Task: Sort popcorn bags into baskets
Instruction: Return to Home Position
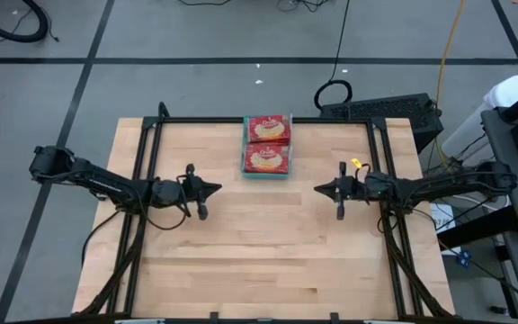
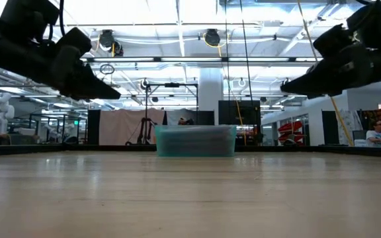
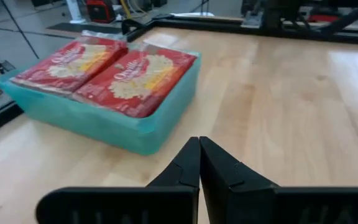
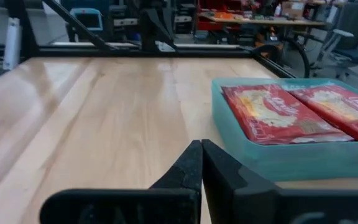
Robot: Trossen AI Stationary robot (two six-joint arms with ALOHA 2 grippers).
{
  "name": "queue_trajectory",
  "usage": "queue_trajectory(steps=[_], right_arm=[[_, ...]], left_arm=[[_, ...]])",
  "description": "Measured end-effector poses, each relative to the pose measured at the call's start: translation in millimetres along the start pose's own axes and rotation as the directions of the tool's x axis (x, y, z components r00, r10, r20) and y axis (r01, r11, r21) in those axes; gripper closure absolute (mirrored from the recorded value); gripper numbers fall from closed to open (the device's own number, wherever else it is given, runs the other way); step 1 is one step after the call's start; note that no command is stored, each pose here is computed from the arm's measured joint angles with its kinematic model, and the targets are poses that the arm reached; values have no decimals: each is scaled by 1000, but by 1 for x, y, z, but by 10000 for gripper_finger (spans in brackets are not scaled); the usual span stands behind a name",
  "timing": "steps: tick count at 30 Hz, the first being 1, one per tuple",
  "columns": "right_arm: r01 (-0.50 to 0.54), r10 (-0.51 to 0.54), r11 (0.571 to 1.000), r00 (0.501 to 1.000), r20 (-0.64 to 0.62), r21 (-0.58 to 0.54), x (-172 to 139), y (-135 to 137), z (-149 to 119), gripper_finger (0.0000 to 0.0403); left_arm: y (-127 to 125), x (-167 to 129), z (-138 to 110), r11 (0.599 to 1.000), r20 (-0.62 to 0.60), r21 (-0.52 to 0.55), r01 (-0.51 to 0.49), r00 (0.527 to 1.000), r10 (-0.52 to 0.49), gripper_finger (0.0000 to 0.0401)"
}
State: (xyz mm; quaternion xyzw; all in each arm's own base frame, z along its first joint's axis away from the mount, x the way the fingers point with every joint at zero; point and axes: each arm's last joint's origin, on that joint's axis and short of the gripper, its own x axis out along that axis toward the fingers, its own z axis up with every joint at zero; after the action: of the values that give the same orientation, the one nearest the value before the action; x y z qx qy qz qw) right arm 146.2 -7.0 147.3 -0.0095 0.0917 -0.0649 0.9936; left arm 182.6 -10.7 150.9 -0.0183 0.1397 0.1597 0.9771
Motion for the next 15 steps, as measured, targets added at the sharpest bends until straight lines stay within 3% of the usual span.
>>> queue_trajectory(steps=[4,15], right_arm=[[-11,11,1000,999,51,9,-5,2,5,403],[-46,45,999,998,39,24,-18,7,6,403]], left_arm=[[-7,-3,-2,1000,-8,15,20,1000,-20,395],[-19,-10,-3,997,1,54,52,999,-52,399]])
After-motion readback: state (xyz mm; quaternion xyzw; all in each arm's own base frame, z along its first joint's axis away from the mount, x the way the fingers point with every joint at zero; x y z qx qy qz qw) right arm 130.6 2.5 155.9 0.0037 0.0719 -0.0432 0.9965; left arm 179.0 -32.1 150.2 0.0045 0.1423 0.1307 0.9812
